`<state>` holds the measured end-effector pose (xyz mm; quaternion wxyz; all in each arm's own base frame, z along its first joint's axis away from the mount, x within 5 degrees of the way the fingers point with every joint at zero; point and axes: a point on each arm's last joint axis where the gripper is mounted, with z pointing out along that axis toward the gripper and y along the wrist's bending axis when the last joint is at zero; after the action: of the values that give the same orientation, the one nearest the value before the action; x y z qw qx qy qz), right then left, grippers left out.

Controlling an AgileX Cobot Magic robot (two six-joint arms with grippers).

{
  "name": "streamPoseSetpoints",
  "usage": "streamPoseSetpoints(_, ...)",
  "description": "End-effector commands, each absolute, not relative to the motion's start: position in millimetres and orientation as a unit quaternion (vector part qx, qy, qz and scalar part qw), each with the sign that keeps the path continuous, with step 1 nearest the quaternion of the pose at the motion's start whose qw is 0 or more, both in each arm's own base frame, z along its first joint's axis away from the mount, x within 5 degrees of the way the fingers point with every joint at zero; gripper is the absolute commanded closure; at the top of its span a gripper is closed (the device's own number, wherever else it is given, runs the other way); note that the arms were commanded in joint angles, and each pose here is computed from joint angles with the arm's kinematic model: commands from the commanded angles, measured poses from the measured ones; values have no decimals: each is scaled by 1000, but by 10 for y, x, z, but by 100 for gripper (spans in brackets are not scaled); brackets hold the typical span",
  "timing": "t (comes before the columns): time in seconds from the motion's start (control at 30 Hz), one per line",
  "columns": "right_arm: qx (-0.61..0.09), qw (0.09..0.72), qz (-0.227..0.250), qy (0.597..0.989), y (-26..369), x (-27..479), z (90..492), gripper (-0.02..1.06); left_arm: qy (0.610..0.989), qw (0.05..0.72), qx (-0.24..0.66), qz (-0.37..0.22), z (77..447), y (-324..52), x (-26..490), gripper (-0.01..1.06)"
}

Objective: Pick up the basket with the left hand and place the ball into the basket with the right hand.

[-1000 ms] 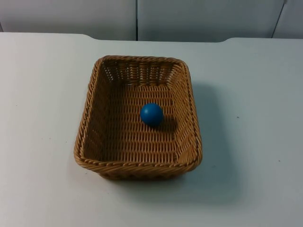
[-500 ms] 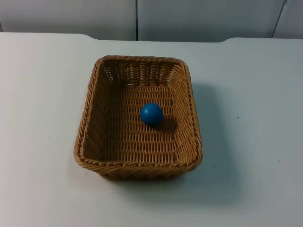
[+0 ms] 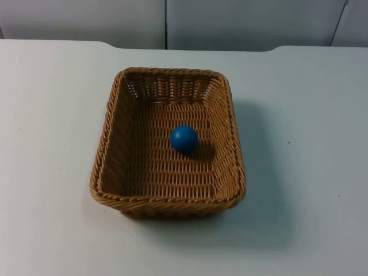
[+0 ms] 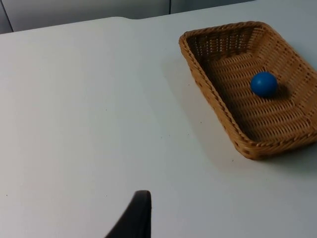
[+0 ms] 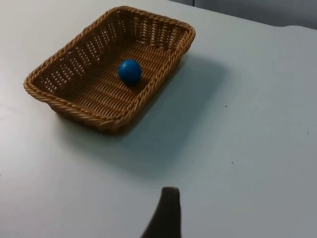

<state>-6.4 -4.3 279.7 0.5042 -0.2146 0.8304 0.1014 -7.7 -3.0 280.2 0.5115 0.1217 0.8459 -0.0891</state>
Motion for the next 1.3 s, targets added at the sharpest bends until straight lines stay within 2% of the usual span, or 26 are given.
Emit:
streamPoseSetpoints(0.0, -211, 511, 99, 828, -44, -52, 2790, 29, 845, 512, 123, -93, 2793, -29, -80, 10)
streamPoseSetpoints(0.4, -201, 510, 100, 830, -44, -53, 2790, 29, 845, 512, 122, -92, 2793, -29, -80, 10)
streamPoseSetpoints(0.73, -119, 518, 49, 846, -33, -60, 2790, 29, 847, 514, 105, -82, 2793, -33, -79, 10)
streamPoseSetpoints(0.87, -50, 520, 7, 853, -23, -65, 2790, 29, 847, 514, 105, -82, 2793, -33, -79, 10)
streamPoseSetpoints(1.03, -7, 520, -19, 854, -16, -67, 2790, 29, 847, 514, 105, -82, 2793, -33, -79, 10)
streamPoseSetpoints(1.27, 6, 519, -27, 854, -14, -67, 2790, 29, 847, 514, 105, -82, 2793, -33, -79, 10)
